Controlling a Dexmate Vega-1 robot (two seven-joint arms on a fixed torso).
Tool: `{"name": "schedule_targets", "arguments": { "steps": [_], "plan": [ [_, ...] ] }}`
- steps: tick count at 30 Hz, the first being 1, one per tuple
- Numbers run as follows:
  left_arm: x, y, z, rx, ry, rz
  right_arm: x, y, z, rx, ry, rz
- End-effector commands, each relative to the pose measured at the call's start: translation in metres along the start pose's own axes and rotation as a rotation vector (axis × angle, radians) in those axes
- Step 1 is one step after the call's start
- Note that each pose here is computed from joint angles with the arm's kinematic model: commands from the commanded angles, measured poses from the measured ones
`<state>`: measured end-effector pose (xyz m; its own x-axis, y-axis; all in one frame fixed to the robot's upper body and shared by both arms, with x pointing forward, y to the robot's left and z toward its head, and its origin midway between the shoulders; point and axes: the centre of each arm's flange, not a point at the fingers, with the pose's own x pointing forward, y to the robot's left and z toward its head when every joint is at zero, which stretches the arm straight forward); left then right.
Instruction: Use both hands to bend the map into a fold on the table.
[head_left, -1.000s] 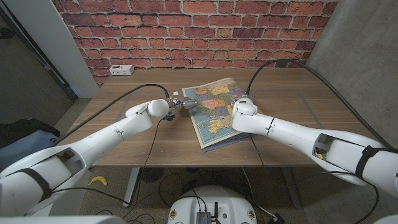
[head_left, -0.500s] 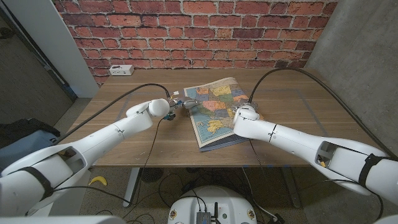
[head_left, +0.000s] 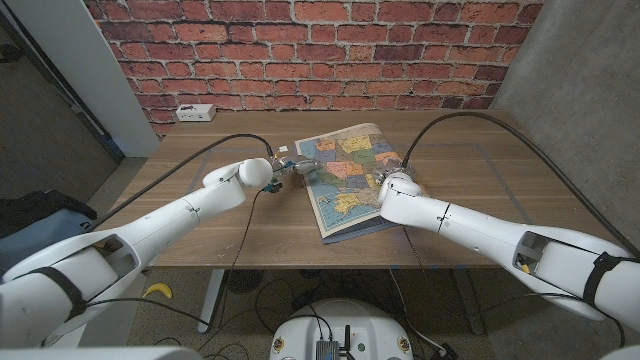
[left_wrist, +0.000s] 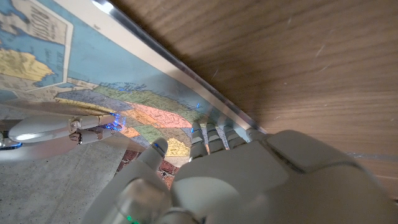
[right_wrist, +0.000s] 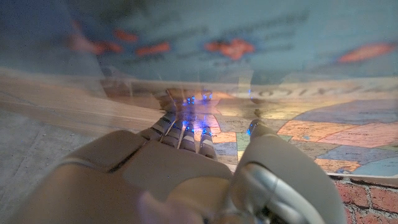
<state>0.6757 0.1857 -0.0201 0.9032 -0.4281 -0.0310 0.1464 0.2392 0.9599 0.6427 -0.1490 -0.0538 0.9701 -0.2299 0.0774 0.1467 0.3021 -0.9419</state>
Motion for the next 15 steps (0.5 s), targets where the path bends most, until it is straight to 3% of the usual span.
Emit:
{"name": "schedule_targets", "arguments": {
  "steps": [1, 8, 15],
  "plan": [
    [0.001, 0.0, 0.001, -0.001, -0.005, 0.001, -0.025, -0.027, -0.001, 0.06, -0.067, -0.188],
    [0.001, -0.001, 0.002, 0.0, -0.006, 0.0, -0.046, -0.03, -0.008, 0.079, -0.059, -0.228],
    [0.001, -0.003, 0.003, 0.002, -0.005, -0.005, -0.065, -0.022, -0.018, 0.076, -0.017, -0.211]
  ]
}}
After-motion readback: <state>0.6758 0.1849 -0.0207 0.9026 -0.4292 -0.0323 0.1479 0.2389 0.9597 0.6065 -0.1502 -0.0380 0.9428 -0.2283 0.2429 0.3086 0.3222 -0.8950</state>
